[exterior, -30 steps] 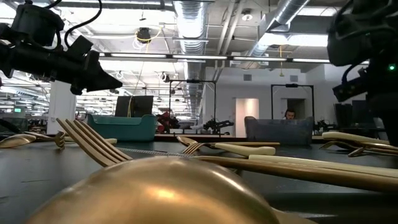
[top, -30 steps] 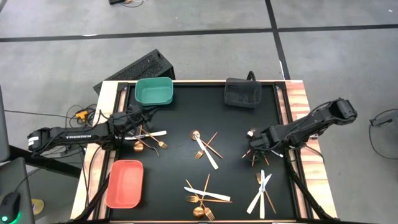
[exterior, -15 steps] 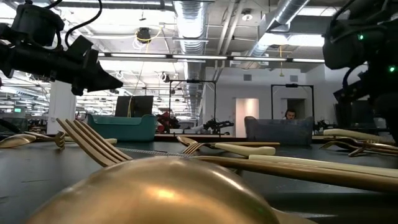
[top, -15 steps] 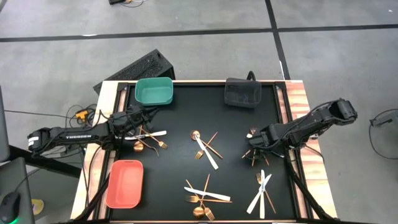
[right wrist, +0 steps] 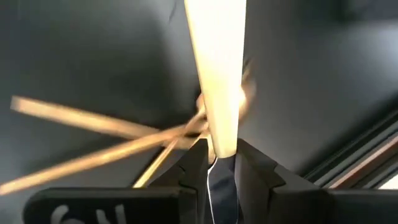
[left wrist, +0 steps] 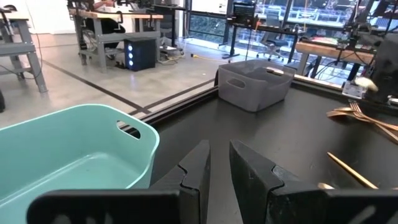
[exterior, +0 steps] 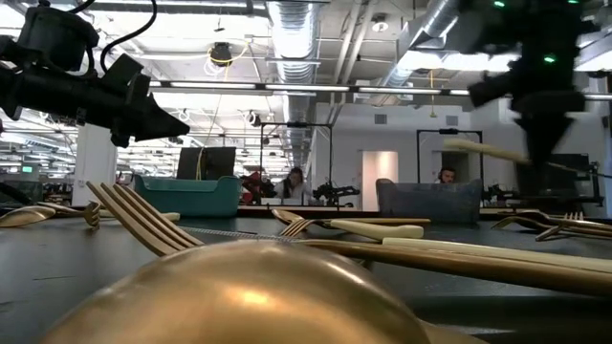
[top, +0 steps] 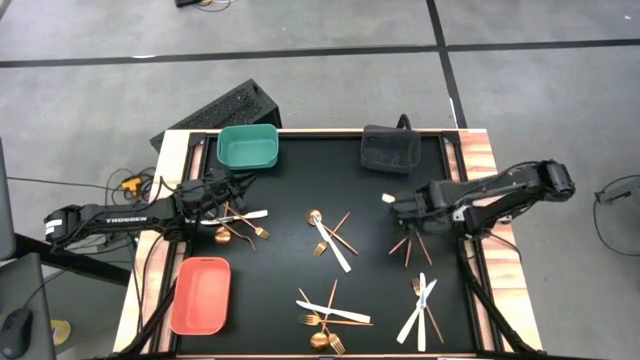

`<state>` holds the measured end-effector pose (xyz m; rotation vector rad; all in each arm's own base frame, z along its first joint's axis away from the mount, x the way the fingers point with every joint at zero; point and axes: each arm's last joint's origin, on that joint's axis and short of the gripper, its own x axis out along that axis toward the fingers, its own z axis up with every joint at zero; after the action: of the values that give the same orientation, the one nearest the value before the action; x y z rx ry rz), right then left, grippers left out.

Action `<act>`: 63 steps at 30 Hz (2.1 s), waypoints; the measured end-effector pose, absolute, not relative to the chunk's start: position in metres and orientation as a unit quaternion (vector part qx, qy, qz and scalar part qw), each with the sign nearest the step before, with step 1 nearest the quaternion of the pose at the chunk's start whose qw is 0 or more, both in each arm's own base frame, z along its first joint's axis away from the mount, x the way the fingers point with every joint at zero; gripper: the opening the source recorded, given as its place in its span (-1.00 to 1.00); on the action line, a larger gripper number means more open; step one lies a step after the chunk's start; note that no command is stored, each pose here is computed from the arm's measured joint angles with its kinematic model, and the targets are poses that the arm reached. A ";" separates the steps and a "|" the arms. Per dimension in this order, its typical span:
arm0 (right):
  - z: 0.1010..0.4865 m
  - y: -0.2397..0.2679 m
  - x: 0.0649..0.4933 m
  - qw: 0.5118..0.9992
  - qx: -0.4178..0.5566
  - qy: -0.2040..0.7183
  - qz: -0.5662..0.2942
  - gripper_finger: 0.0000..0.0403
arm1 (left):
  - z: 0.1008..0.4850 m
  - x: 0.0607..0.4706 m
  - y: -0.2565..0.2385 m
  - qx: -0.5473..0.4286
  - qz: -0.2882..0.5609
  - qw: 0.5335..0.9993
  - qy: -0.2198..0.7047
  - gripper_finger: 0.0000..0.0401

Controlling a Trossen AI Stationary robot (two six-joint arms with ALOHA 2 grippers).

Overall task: Sort silverware by color (type)
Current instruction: Put the white knife into the black bin, then put the gold spoon into the green bin

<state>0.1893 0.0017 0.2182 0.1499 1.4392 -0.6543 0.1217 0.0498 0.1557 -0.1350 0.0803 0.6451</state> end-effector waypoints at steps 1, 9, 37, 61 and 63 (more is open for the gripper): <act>0.223 -0.004 0.193 0.708 0.053 0.635 -0.303 -0.55 | 0.156 0.122 0.050 -0.066 0.317 0.945 0.039 -0.75; 0.254 -0.076 0.221 0.769 -0.064 0.519 -0.369 -0.55 | 0.156 0.122 0.050 -0.065 0.320 0.944 0.040 -0.75; 0.233 -0.176 0.218 0.759 -0.015 0.492 -0.425 0.10 | 0.147 0.120 0.048 -0.124 0.341 0.930 0.063 -0.75; 0.206 -0.003 0.228 0.945 0.140 0.201 -0.217 -0.01 | 0.168 0.160 0.009 -0.080 0.180 0.978 0.070 -0.48; 0.201 0.004 0.234 0.950 0.124 0.205 -0.201 -0.01 | 0.166 0.169 0.008 -0.075 0.179 0.977 0.092 -0.41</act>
<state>0.2336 0.0039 0.2013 0.2518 0.4162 -0.4088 0.1691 0.0078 0.1665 -0.1518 0.1846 0.3598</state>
